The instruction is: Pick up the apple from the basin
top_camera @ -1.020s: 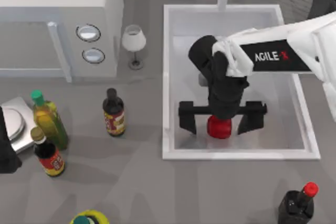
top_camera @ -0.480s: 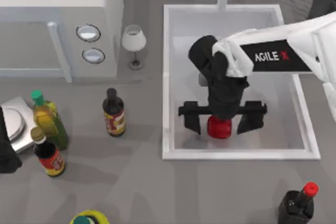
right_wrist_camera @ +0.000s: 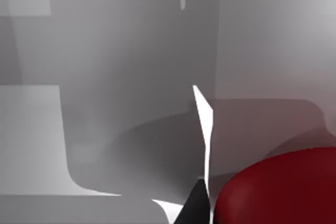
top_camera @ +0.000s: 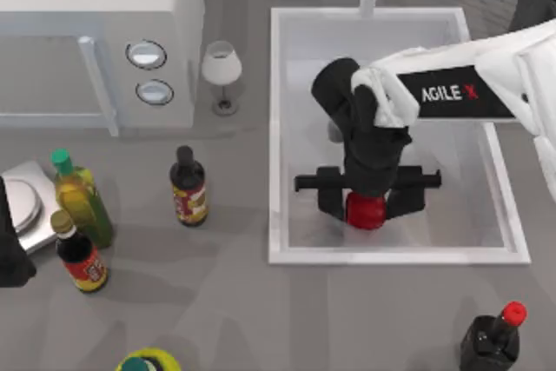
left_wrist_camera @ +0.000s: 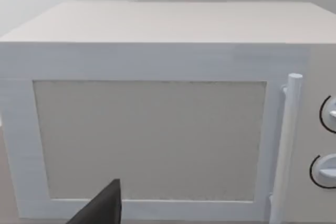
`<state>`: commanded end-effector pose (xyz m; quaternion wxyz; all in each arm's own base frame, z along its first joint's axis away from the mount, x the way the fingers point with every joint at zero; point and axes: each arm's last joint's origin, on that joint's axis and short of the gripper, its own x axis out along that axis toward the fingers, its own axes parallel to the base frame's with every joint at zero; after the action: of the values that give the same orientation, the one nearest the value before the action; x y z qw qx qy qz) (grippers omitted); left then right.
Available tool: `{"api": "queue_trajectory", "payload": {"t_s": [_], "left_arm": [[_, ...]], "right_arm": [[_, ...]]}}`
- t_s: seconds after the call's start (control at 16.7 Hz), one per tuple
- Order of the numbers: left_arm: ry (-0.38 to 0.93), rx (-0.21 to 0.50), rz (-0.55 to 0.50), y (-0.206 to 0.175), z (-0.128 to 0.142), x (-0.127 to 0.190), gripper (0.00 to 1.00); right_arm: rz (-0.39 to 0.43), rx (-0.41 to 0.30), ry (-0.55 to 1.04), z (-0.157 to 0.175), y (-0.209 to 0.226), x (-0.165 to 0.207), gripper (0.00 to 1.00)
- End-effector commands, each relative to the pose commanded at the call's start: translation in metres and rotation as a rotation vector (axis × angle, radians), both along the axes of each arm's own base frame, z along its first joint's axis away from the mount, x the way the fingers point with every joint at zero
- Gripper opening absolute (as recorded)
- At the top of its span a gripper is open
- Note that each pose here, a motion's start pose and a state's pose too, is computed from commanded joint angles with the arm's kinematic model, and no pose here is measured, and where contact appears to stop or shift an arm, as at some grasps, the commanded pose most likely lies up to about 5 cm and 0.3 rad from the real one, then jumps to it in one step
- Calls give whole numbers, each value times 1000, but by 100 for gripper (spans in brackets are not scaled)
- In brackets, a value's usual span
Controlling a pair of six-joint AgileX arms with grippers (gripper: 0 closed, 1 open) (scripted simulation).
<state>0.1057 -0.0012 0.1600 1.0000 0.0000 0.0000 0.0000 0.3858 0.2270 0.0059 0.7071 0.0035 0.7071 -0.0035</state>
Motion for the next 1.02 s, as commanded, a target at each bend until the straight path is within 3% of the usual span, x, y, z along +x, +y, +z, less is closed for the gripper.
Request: {"api": "queue_trajectory", "payload": {"t_s": [0.36, 0.42, 0.6, 0.78, 1.02], "left_arm": [[0, 0, 0, 0, 0, 0, 100], [0, 0, 0, 0, 0, 0, 100], [0, 0, 0, 0, 0, 0, 100], [0, 0, 0, 0, 0, 0, 100], [0, 0, 0, 0, 0, 0, 100]], "right_arm": [[0, 0, 0, 0, 0, 0, 0], [9, 0, -47, 29, 1, 5, 0], [9, 0, -48, 37, 3, 9, 0], [9, 0, -48, 67, 11, 20, 0], [9, -7, -35, 138, 18, 30, 0]]}}
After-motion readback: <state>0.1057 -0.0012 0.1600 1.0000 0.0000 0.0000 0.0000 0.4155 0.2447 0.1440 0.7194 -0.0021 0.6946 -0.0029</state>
